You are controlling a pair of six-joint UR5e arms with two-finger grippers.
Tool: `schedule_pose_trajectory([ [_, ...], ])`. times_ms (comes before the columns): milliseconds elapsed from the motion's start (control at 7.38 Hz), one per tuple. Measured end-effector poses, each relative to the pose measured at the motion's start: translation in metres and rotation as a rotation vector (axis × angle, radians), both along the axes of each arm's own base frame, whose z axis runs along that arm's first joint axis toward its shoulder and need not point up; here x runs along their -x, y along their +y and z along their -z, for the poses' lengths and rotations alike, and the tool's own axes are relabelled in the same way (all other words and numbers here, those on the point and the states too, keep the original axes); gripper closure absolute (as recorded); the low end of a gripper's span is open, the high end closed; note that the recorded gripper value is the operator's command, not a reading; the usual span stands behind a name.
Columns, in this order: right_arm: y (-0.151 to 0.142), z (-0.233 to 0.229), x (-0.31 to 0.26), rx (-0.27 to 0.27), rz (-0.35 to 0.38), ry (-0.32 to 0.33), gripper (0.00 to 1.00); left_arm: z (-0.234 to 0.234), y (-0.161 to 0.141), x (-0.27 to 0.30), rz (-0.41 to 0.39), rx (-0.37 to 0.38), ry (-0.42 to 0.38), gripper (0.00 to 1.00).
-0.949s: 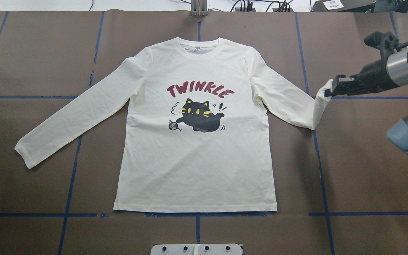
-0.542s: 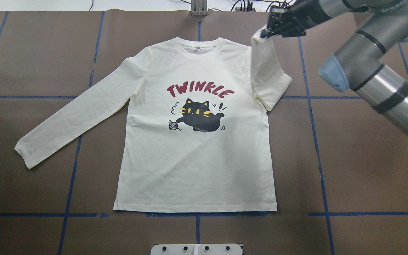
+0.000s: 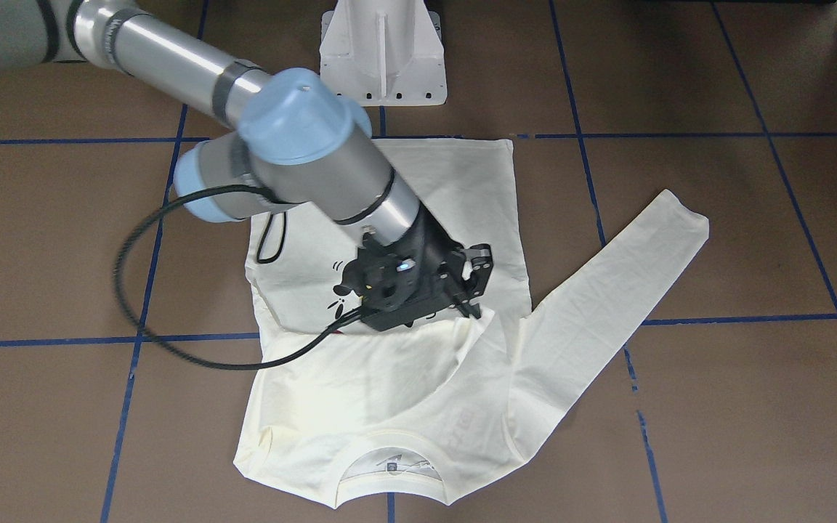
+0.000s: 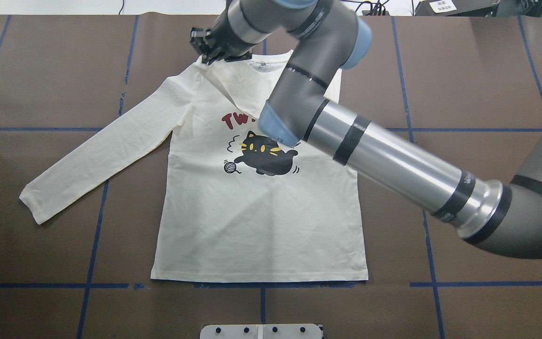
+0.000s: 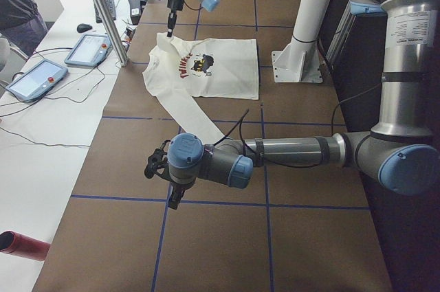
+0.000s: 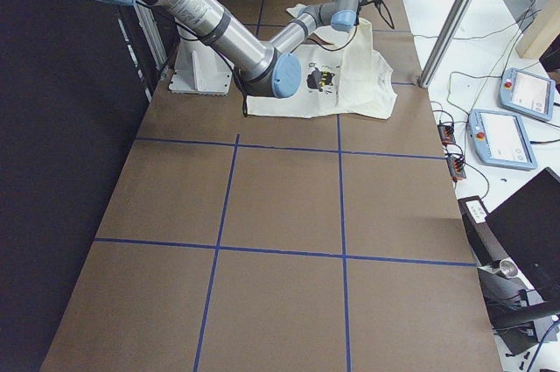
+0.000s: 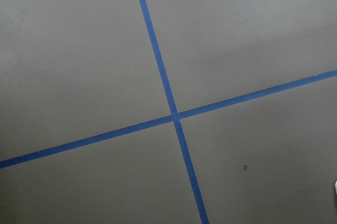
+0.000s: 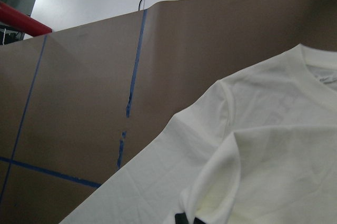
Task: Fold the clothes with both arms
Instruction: 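Carry the grasped sleeve across the shirt body toward the collar with the right gripper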
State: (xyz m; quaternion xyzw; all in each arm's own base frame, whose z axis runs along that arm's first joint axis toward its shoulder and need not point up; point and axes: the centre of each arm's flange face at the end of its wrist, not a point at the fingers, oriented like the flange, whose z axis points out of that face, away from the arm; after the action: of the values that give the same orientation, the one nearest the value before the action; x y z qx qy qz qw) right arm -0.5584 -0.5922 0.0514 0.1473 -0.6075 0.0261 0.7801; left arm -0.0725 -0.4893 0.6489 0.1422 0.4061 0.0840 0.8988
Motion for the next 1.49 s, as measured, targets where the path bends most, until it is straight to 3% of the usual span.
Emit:
schedule_pose_trajectory([
  [136, 0.025, 0.0, 0.033, -0.016, 0.011, 0.012, 1.0, 0.0, 0.0, 0.0, 0.001, 0.001, 0.0, 0.0],
  [542, 0.055, -0.002, 0.063, -0.026, 0.039, 0.018, 1.0, 0.0, 0.0, 0.0, 0.002, 0.003, 0.001, 0.0],
  [678, 0.065, 0.001, 0.071, -0.029, 0.054, 0.013, 0.81, 0.0, -0.001, 0.0, 0.002, 0.003, 0.001, 0.0],
  [813, 0.077, 0.003, 0.079, -0.032, 0.07, 0.01, 0.01, 0.0, -0.001, 0.0, 0.002, 0.002, 0.001, 0.0],
  [1220, 0.103, -0.011, 0.105, -0.038, 0.04, 0.027, 0.0, 0.003, -0.003, 0.0, 0.001, -0.004, 0.0, 0.0],
  [1491, 0.096, -0.016, 0.104, 0.0, 0.009, 0.08, 0.0, 0.003, -0.004, 0.0, 0.011, -0.004, 0.003, 0.0],
])
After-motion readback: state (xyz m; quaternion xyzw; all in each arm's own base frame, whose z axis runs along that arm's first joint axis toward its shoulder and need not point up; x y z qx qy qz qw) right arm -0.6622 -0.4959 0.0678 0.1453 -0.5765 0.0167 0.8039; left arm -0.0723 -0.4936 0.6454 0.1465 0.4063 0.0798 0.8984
